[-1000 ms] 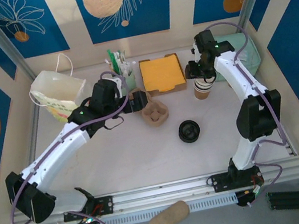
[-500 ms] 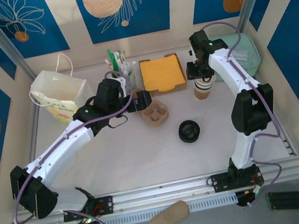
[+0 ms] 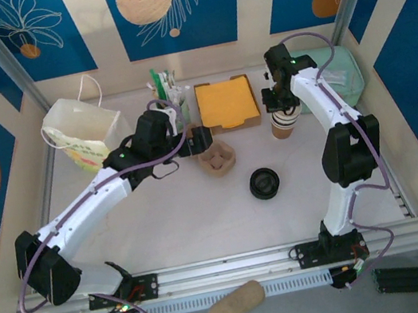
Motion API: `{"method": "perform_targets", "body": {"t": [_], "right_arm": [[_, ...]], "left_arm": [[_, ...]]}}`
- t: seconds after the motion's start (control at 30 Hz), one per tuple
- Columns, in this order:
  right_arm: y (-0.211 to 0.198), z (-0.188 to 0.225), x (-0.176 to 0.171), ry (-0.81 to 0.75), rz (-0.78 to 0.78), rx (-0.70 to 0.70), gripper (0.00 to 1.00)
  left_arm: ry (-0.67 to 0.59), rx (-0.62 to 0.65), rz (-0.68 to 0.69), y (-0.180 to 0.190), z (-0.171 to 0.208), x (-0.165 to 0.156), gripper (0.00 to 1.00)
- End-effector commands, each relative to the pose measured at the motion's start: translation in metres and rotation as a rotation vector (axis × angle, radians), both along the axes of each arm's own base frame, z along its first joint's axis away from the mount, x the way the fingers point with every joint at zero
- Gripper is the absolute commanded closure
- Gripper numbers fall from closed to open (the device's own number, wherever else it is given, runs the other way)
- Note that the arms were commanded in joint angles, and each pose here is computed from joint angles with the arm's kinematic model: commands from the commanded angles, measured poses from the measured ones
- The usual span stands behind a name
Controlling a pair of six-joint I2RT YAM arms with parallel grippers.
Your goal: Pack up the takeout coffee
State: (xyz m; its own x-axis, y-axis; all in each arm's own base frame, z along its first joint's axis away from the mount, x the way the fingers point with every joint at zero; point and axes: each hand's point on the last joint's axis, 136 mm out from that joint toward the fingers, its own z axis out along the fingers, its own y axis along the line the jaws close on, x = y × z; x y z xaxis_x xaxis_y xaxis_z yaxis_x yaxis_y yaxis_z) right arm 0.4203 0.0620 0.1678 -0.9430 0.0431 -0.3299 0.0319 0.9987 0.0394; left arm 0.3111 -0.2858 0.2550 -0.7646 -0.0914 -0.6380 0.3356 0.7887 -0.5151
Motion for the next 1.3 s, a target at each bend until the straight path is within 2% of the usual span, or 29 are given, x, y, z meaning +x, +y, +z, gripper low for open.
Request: {"method": "perform_targets", "body": {"t": [0.0,0.13,0.33,0.87,1.1,1.27], "right_arm": [[0.002,-0.002,0.001,0.016,0.007,0.011,0.84],[0.002,-0.005,0.001,0.024,0.011,0.003,0.85],[0.004,-0.005,0.001,0.022,0.027,-0.023,1.00],[0.002,0.051,0.004,-0.135,0.054,-0.180,1.00],[0.009,0.054,0.004,-0.144,0.089,-0.214,1.00],[0.015,0.040,0.003,-0.095,0.139,-0.293,1.00]], "left_arm": [[-0.001,-0.026,-0.023,-0.006,0.003,-0.005,0.01],[-0.004,-0.026,-0.021,-0.005,0.004,-0.006,0.01],[-0.007,-0.025,-0.018,-0.003,0.006,-0.008,0.01],[-0.005,-0.032,-0.021,-0.004,0.005,-0.008,0.01],[-0.004,-0.031,-0.017,-0.002,0.004,-0.009,0.00],[-0.003,-0.034,-0.016,-0.002,0.004,-0.010,0.01]]}}
